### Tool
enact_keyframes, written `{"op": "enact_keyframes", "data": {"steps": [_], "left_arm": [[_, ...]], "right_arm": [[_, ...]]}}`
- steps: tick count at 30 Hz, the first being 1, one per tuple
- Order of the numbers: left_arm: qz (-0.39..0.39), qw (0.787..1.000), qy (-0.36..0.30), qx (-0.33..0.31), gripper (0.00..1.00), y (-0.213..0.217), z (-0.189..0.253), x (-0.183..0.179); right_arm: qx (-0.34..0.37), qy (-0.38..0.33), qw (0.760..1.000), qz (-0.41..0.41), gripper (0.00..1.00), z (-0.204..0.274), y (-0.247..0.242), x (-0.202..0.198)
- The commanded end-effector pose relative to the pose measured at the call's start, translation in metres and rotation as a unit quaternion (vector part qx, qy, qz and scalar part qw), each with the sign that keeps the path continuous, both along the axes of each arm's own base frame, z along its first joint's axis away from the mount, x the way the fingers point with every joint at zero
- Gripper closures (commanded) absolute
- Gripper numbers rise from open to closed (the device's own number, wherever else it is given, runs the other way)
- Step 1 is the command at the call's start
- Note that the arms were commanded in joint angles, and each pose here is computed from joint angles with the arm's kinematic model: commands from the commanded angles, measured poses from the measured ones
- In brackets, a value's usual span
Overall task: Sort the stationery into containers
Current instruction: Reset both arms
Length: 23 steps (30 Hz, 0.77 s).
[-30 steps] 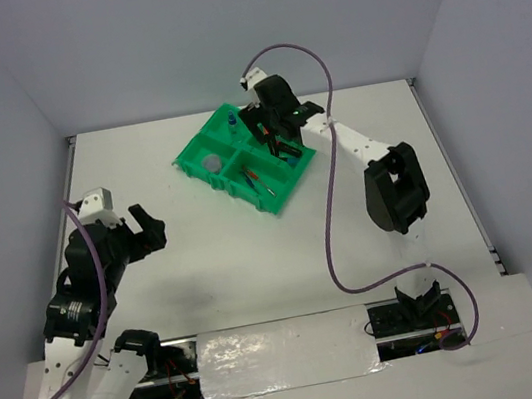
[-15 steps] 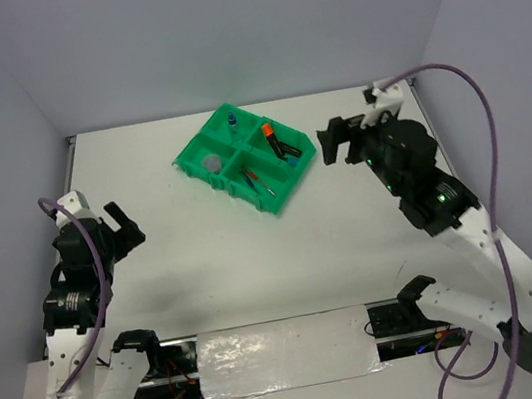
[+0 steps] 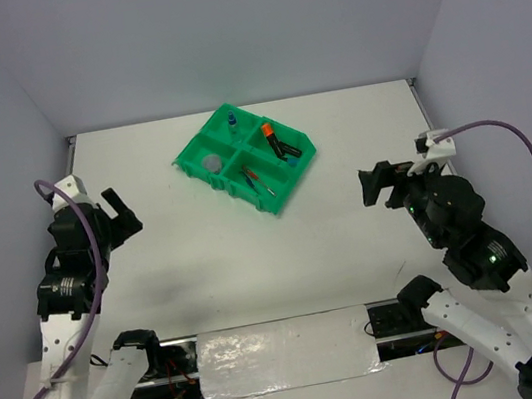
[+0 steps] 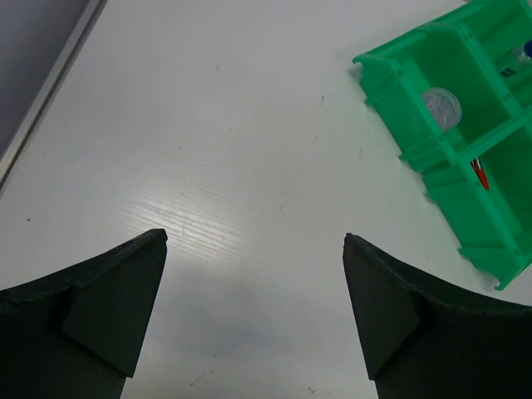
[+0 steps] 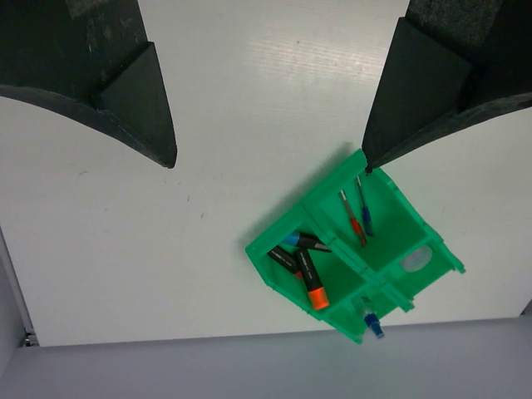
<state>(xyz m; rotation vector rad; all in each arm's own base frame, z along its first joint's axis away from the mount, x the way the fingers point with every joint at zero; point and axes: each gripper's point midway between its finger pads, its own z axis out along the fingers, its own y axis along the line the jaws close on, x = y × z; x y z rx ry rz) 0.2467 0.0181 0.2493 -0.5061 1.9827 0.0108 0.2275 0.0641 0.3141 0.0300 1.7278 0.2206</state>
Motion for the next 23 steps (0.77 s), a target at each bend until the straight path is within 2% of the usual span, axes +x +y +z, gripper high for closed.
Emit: {"op": "enact_keyframes", "data": {"steps": [1,7,23], "left_arm": [[0.009,1.000,-0.021,0.013,0.01,0.007,0.017,0.001],[0.011,1.000,-0.002,0.012,0.01,0.007,-0.008,-0.002],[-0.001,1.000,-0.014,0.010,0.01,0.000,-0.004,-0.004]], "right_arm": [[0.010,-0.012,1.000,-0.019,0.00,0.007,-0.015,-0.015],[0.016,-0.036,0.999,-0.035,0.00,0.010,-0.032,-0.033],[0.022,-0.031,0.999,-0.023,0.00,0.011,-0.024,-0.029]]}}
